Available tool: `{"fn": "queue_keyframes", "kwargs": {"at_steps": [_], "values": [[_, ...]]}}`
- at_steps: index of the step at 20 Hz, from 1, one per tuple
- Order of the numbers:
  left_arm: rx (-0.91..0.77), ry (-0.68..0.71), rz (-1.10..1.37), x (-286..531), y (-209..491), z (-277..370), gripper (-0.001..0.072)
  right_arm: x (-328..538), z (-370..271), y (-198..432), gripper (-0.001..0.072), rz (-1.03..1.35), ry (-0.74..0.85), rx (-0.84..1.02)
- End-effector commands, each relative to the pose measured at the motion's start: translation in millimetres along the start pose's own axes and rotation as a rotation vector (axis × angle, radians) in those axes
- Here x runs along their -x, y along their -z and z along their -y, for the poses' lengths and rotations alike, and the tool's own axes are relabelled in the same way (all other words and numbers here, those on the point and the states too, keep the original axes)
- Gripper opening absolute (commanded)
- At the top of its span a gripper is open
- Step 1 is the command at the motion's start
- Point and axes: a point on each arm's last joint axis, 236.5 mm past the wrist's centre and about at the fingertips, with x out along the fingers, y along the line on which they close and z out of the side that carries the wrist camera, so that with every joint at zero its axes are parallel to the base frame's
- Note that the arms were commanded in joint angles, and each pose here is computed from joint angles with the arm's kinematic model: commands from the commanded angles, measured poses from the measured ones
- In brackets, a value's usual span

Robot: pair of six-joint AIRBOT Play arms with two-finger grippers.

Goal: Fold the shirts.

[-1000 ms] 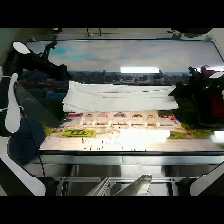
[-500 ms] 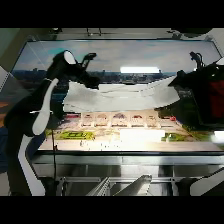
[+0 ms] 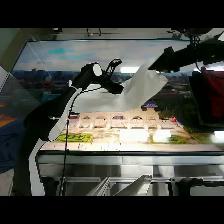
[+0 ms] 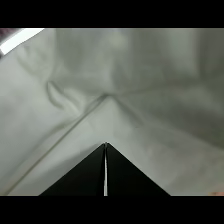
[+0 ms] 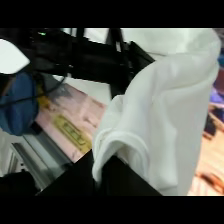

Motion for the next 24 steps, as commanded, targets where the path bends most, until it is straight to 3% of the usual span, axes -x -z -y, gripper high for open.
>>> {"fn": "queue_keyframes", "kwargs": {"at_steps": [1, 4, 8, 12, 16, 19, 23, 24], "values": [[0.001, 0.022, 0.012, -5.1, -2.8, 11.3, 0.0014, -19.2, -67.8, -13.1, 0.0015, 0.063, -0.164, 0.004], [0.003, 0.025, 0.012, -5.7, -2.8, 12.2, 0.0014, -31.9, -99.4, -18.1, 0.0015, 0.089, -0.245, 0.005], [0.028, 0.085, -0.069, 15.9, 14.0, 18.2, 0.0012, -47.1, -98.4, -8.5, 0.0015, 0.053, -0.209, 0.014], [0.079, 0.037, -0.238, 143.3, 57.5, -30.1, 0.001, -57.2, -76.9, -13.0, 0.0015, 0.065, -0.133, -0.011], [0.243, -0.128, 0.024, 310.0, 54.1, -94.9, 0.0011, -108.5, -83.1, -22.7, 0.0015, 0.118, -0.136, -0.022], [0.305, -0.137, 0.264, 409.3, 55.3, -99.5, 0.0013, -185.5, -102.4, -16.1, 0.0015, 0.162, -0.159, -0.023], [0.333, -0.118, 0.446, 463.3, 74.3, -93.5, 0.0014, -293.0, -125.1, 10.6, 0.0016, 0.255, -0.249, -0.023], [0.353, -0.133, 0.458, 465.4, 84.1, -96.9, 0.0014, -315.9, -122.3, 20.6, 0.0066, 0.268, -0.257, -0.029]]}}
